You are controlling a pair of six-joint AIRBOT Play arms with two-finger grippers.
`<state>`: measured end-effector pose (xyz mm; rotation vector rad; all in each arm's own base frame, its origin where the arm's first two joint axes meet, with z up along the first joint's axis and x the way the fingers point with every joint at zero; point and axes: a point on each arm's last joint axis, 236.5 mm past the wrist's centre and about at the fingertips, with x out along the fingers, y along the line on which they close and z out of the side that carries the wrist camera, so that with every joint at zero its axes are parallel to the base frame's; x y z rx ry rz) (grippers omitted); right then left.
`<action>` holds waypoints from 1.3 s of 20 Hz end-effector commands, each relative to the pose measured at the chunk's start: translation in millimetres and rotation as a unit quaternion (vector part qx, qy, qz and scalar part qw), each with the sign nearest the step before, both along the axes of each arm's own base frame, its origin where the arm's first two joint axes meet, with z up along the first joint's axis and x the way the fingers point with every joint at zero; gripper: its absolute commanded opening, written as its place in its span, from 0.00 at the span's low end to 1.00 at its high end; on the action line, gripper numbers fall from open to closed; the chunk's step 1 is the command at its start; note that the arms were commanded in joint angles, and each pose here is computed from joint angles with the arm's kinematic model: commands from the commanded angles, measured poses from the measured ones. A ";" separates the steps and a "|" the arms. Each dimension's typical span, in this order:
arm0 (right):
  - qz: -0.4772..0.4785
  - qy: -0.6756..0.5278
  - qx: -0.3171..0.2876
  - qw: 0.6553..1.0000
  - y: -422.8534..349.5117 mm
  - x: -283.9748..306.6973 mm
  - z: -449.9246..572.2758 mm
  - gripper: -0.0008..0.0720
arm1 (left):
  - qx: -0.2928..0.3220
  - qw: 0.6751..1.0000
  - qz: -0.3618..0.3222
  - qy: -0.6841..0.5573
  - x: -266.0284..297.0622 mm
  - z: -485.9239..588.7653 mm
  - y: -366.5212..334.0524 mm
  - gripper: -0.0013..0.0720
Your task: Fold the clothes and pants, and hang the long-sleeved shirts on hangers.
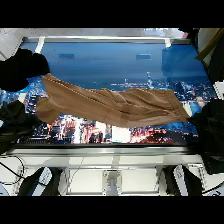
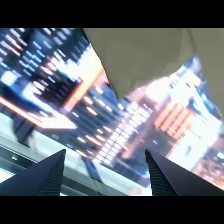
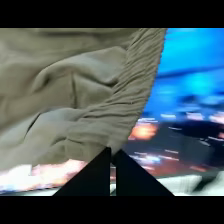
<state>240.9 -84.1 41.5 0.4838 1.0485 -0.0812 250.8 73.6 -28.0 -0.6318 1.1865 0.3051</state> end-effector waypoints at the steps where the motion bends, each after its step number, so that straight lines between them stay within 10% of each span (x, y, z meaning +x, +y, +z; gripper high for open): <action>1: -0.070 0.057 -0.097 0.991 -69.8 -42.0 -9.3 0.04 | -0.044 0.999 0.008 -0.008 1.4 -6.7 -19.3 0.75; 10: -0.168 0.091 -0.079 0.978 -134.4 -66.0 -33.9 0.05 | -0.093 0.992 0.040 -0.071 30.4 11.0 -32.5 0.75; 14: -0.188 0.024 -0.067 0.980 -137.1 -37.5 -18.1 0.30 | -0.120 0.972 0.051 -0.198 87.6 47.0 -45.8 0.75; 26: -0.119 -0.194 -0.036 0.973 -79.0 39.3 126.2 0.30 | -0.104 0.983 0.020 -0.147 130.5 -29.2 -82.1 0.67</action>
